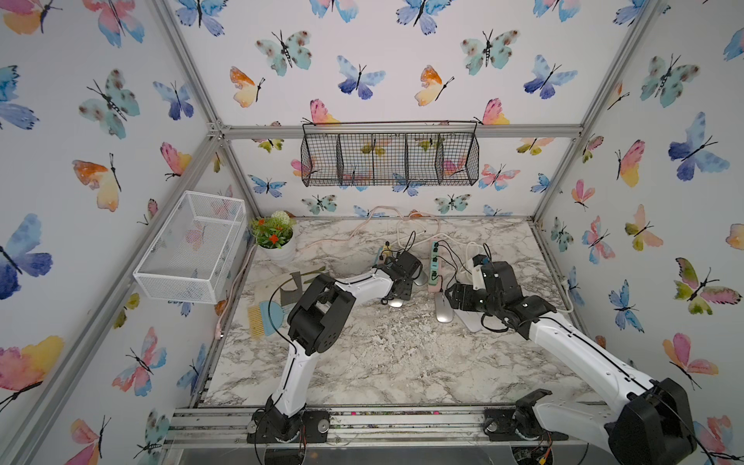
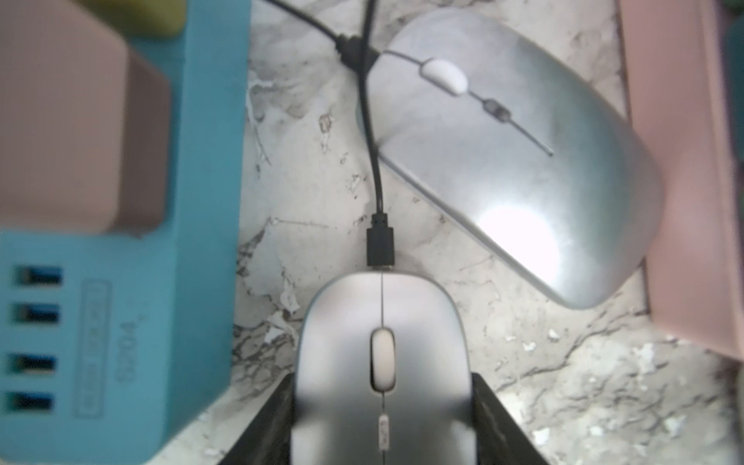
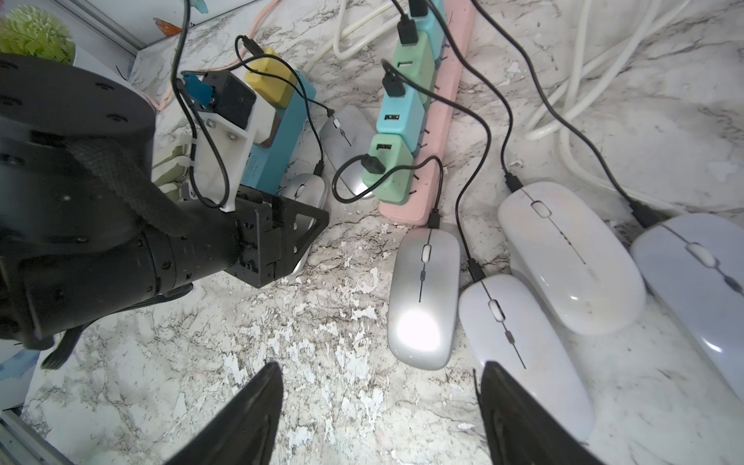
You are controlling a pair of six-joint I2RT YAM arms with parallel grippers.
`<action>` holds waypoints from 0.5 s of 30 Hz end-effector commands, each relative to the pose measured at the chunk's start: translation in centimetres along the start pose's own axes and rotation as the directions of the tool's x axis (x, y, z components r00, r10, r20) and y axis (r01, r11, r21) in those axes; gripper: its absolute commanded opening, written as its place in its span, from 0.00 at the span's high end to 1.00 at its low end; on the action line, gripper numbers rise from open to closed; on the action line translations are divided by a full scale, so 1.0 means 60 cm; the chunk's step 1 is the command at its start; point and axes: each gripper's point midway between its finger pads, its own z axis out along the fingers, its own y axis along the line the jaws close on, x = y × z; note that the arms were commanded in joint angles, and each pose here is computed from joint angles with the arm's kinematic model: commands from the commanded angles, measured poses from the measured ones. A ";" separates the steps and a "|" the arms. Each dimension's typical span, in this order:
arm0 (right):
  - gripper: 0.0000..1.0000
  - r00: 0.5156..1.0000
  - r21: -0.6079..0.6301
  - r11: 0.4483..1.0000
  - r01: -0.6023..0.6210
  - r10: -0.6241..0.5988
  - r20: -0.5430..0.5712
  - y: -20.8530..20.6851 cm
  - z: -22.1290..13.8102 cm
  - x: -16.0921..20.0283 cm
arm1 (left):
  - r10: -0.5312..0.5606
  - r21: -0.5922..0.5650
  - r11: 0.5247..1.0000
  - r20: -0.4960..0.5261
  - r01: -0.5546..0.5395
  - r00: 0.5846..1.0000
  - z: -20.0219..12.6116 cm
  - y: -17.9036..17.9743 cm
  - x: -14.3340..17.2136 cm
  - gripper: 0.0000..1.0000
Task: Unplug the wireless mouse
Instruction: Pick up the mouse from the center of the board.
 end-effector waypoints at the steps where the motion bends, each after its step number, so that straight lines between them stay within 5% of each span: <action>1: 0.22 0.999 0.008 1.000 0.003 -0.003 0.036 -0.004 -0.008 -0.009 | 0.016 0.037 0.999 -0.022 -0.015 1.000 -0.019 -0.006 0.012 0.63; 8: 0.24 0.992 -0.120 0.993 -0.016 0.031 0.123 0.030 -0.017 -0.029 | 0.019 0.232 0.971 0.164 -0.058 0.986 -0.118 -0.035 -0.025 0.98; 15: 0.27 0.987 -0.282 0.952 -0.116 0.142 0.072 0.072 0.019 -0.011 | 0.037 0.378 0.914 0.287 -0.148 0.957 -0.170 -0.048 0.003 1.00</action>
